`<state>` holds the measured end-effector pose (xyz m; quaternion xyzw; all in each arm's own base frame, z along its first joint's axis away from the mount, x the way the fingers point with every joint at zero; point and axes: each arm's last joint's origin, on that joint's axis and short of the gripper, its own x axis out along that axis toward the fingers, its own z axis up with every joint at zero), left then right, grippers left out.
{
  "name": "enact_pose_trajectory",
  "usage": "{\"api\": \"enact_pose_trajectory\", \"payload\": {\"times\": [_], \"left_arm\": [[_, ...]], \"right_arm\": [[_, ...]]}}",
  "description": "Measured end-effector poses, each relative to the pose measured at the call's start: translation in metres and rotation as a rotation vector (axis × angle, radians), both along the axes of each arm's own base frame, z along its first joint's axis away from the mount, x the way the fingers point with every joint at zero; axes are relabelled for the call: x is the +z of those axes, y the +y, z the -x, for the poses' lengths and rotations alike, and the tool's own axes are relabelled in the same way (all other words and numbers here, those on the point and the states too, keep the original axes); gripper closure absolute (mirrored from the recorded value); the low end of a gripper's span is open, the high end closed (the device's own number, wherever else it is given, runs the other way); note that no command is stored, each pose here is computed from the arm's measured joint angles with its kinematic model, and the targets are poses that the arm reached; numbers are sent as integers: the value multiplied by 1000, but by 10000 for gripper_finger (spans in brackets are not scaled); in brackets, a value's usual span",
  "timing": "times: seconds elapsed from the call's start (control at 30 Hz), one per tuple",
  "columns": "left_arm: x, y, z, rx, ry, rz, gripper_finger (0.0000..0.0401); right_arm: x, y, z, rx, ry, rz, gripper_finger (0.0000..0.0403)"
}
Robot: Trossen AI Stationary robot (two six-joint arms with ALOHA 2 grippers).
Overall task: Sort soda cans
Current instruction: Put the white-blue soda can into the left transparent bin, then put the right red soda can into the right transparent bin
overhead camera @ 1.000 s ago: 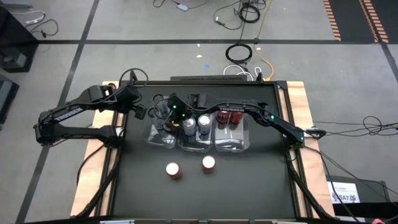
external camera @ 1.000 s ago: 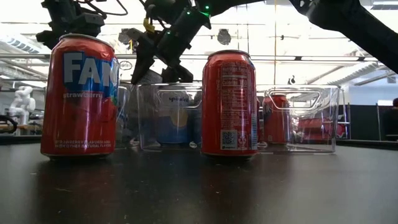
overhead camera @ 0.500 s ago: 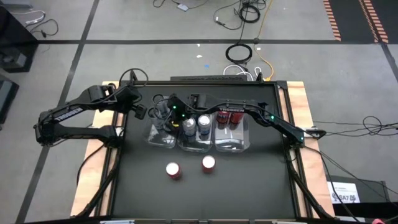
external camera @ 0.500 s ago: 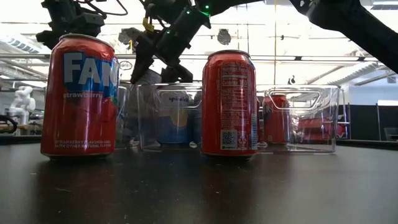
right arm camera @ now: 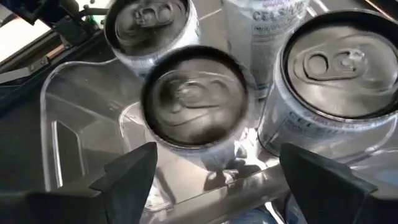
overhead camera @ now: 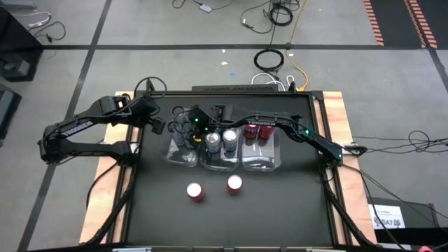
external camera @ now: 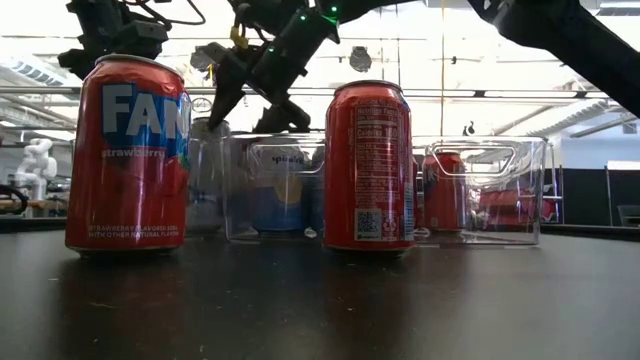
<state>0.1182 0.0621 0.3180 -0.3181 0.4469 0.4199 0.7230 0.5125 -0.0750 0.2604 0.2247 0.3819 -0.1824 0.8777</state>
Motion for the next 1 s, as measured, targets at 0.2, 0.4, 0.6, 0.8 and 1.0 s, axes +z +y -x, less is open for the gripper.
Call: {"api": "enact_pose_trajectory", "payload": {"times": [0.2, 0.4, 0.6, 0.8, 1.0], "left_arm": [[0, 0, 0, 0, 0, -1, 35], [0, 0, 0, 0, 0, 0, 35], [0, 0, 0, 0, -2, -2, 35], [0, 0, -1, 0, -10, -6, 35], [0, 0, -1, 0, -10, -6, 35]], "right_arm": [[0, 1, 0, 11, -1, -1, 67], [0, 1, 1, 20, 12, -9, 67], [22, 4, 8, 96, 16, -72, 67], [42, 7, 26, 54, 49, -104, 67], [55, 24, 55, -95, 233, -179, 67]]}}
